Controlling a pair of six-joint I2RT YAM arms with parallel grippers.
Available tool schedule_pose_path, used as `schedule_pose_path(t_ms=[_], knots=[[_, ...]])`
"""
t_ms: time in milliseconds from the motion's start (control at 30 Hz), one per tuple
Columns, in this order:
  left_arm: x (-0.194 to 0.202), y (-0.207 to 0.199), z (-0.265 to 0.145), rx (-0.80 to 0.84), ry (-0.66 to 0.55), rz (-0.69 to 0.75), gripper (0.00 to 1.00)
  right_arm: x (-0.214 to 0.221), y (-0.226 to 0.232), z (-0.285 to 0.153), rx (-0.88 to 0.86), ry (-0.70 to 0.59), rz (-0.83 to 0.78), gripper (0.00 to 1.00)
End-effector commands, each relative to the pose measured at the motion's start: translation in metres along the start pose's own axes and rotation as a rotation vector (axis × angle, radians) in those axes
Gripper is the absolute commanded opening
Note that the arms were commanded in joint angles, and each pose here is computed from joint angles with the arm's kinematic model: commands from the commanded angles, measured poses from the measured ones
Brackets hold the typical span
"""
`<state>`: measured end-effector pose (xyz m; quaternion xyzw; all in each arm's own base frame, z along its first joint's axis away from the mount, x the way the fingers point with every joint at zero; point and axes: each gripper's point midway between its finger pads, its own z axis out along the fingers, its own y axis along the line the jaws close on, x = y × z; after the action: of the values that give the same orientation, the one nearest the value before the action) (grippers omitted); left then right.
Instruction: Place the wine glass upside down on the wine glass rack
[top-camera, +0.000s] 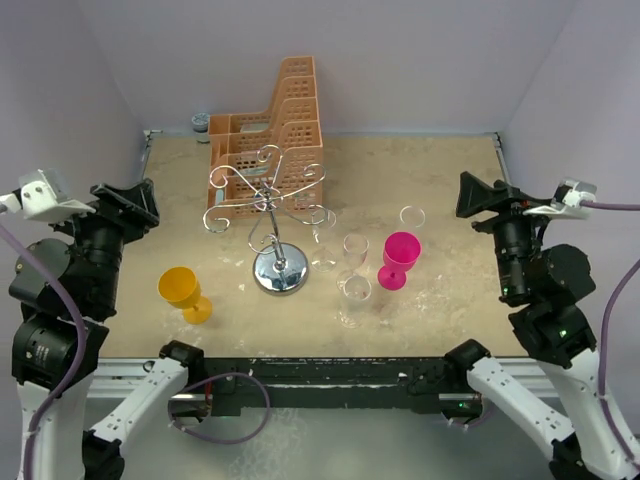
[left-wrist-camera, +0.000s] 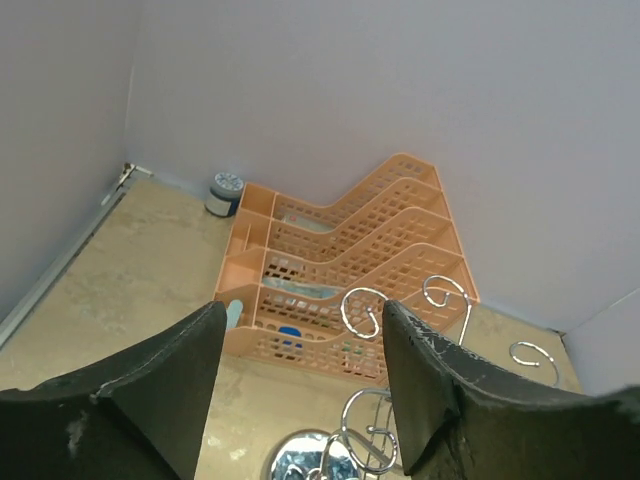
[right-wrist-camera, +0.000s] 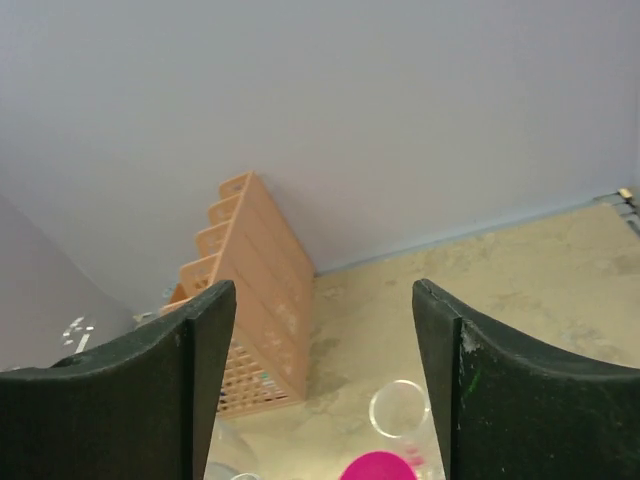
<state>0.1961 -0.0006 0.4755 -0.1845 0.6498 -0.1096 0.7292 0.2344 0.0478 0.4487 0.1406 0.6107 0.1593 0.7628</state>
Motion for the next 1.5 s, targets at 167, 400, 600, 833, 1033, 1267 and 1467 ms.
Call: schedule_pose_path(t_ms=[167,400,600,833,1033,1267,1467], knots=[[0.026,-0.016,-0.009,0.145,0.07,-0.022,0.7,0.029,0.002,-0.001,-0.178,0.074,-0.021,0.9],[0.028,-0.03,-0.028,0.26,0.053,-0.077,0.73,0.054,0.007,-0.001,-0.271,0.184,-0.034,0.92],[0.037,-0.034,-0.027,0.288,0.071,-0.112,0.73,0.079,0.0,0.014,-0.253,0.321,-0.063,0.86],[0.049,-0.039,-0.01,0.318,0.068,-0.149,0.73,0.12,-0.001,0.041,-0.294,0.495,-0.077,0.7],[0.044,-0.036,-0.001,0.297,0.035,-0.127,0.73,0.152,0.015,0.071,-0.326,0.589,-0.071,0.64],[0.034,-0.031,0.0,0.279,-0.046,-0.122,0.73,0.202,0.069,0.092,-0.411,0.694,-0.14,0.58],[0.027,-0.025,0.001,0.253,-0.086,-0.117,0.73,0.245,0.102,0.084,-0.532,0.807,-0.177,0.53]])
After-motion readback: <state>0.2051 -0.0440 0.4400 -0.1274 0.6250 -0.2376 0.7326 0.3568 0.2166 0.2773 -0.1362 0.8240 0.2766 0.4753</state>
